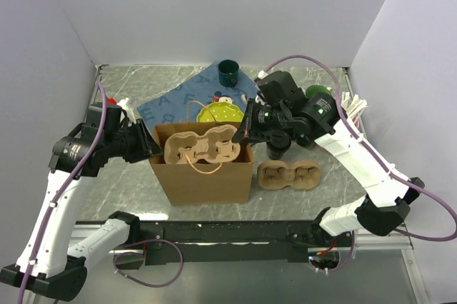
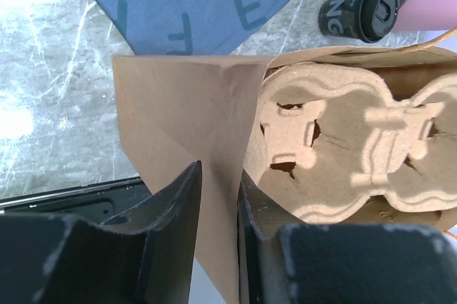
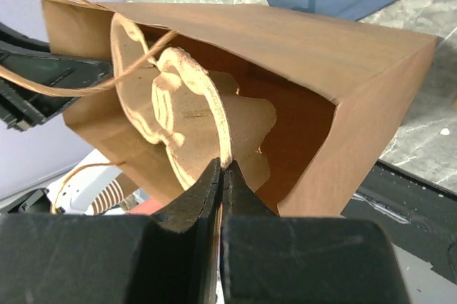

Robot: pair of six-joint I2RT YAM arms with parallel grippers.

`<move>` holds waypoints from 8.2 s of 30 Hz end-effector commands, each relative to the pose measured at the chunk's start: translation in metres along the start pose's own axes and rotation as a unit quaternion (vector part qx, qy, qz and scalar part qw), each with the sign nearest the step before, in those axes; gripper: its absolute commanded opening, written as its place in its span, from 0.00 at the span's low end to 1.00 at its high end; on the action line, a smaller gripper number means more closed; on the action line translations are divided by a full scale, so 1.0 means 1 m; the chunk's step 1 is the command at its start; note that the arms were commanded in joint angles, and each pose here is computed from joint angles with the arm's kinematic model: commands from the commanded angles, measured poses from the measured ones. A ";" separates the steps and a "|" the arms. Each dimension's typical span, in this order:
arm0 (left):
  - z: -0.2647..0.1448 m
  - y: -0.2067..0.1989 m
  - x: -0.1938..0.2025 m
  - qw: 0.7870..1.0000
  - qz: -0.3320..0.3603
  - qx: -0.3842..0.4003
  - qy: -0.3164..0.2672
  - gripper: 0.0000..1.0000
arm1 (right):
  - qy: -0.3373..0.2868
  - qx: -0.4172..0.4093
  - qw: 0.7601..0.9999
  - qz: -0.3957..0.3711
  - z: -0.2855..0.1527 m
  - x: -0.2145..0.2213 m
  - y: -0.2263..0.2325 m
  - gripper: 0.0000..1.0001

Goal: Pack the takeout coffee

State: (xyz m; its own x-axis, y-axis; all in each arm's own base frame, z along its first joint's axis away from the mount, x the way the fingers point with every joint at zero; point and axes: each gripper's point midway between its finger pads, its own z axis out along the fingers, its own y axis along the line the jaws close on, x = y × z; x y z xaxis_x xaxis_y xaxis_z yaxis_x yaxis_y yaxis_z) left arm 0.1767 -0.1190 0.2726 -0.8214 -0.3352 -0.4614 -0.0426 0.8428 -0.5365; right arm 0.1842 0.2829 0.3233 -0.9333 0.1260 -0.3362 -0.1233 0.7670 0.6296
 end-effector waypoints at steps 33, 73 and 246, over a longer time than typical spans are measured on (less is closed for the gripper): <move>-0.022 -0.039 -0.033 0.998 -0.003 0.054 -0.041 0.63 | -0.181 -0.078 0.979 -0.059 -0.097 -0.045 0.029 0.13; -0.032 -0.032 -0.077 0.994 0.057 -0.021 -0.088 0.97 | -0.230 0.367 0.872 0.226 0.018 0.015 -0.296 0.48; -0.023 -0.037 -0.073 0.993 0.109 -0.008 -0.052 0.97 | 0.110 0.113 0.971 -0.179 0.047 -0.153 -0.369 0.51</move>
State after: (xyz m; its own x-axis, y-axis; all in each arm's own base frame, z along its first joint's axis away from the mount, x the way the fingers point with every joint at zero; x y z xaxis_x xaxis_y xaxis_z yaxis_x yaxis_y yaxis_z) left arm 0.2302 -0.1134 0.3228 -0.7855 -0.1853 -0.5904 0.0725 0.9200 -0.3852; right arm 0.3956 0.0071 0.0865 -0.9095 -0.2925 -0.2953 -0.3826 0.8667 0.3201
